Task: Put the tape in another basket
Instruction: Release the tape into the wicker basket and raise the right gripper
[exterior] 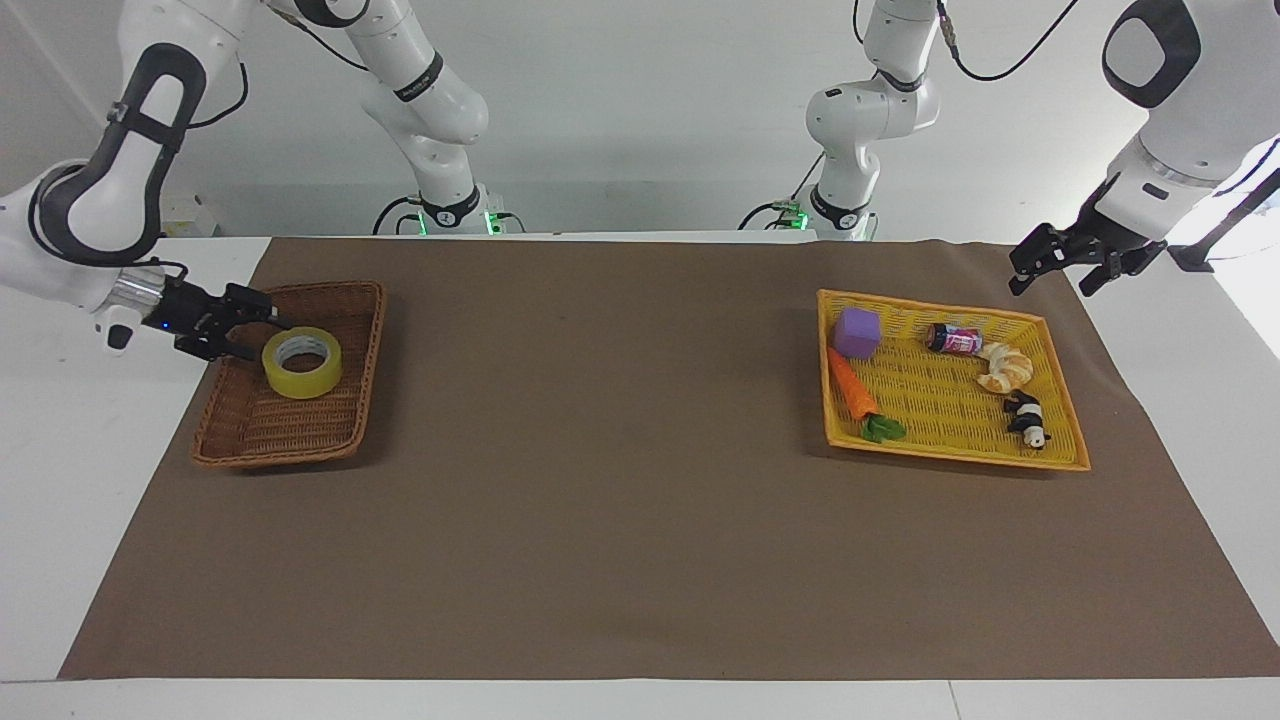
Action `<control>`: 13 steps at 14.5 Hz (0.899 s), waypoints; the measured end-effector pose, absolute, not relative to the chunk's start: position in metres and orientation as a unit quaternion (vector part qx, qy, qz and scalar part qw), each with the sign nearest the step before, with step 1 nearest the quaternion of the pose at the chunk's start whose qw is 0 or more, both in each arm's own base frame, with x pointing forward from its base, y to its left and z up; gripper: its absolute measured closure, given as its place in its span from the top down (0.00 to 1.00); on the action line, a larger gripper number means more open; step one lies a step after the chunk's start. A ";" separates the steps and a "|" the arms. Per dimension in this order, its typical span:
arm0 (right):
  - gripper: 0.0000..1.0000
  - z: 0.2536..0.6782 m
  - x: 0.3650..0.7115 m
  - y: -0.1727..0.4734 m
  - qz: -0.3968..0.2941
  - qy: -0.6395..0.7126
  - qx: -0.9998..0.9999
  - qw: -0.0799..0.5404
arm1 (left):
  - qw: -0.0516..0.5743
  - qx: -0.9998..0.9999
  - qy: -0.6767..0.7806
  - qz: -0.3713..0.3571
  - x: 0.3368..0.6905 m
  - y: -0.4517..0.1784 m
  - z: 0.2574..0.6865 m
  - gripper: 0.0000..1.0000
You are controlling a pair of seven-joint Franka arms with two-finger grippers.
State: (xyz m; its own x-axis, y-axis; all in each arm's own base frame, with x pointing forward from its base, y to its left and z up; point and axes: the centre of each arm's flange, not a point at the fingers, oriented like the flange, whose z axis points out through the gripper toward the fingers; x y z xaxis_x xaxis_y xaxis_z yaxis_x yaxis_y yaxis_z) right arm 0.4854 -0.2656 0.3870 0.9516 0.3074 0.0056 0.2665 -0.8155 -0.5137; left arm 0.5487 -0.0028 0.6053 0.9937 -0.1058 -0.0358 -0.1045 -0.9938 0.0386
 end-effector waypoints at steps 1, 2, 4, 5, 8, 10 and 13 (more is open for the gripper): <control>1.00 0.411 0.491 -0.255 0.033 -0.171 -0.955 0.241 | 0.018 0.998 -0.053 -0.019 0.549 -0.003 0.605 1.00; 1.00 0.436 0.497 -0.242 0.028 -0.190 -0.957 0.218 | 0.018 0.998 -0.053 -0.019 0.549 -0.003 0.605 1.00; 1.00 0.480 0.505 -0.206 0.030 -0.209 -0.963 0.167 | 0.018 0.998 -0.054 -0.019 0.549 -0.004 0.605 1.00; 1.00 0.499 0.507 -0.184 0.033 -0.205 -0.968 0.142 | 0.018 0.998 -0.055 -0.018 0.549 -0.005 0.606 1.00; 1.00 0.548 0.506 -0.122 0.039 -0.172 -0.981 0.079 | 0.013 0.997 -0.069 -0.010 0.549 -0.017 0.612 1.00; 1.00 0.572 0.503 -0.103 0.049 -0.141 -0.987 0.051 | 0.012 0.997 -0.079 -0.009 0.548 -0.028 0.614 1.00; 1.00 0.605 0.498 -0.094 0.068 -0.057 -0.996 0.030 | 0.012 0.996 -0.091 -0.014 0.547 -0.041 0.613 1.00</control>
State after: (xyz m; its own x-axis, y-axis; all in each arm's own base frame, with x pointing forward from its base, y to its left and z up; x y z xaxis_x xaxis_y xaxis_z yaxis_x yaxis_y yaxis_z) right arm 0.4981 -0.0943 0.6051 0.9844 0.1171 -0.1315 0.1090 -0.9918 -0.0670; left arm 0.5466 -0.0407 0.6130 0.9830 -0.1818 -0.0266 -0.1811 -0.9831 0.0257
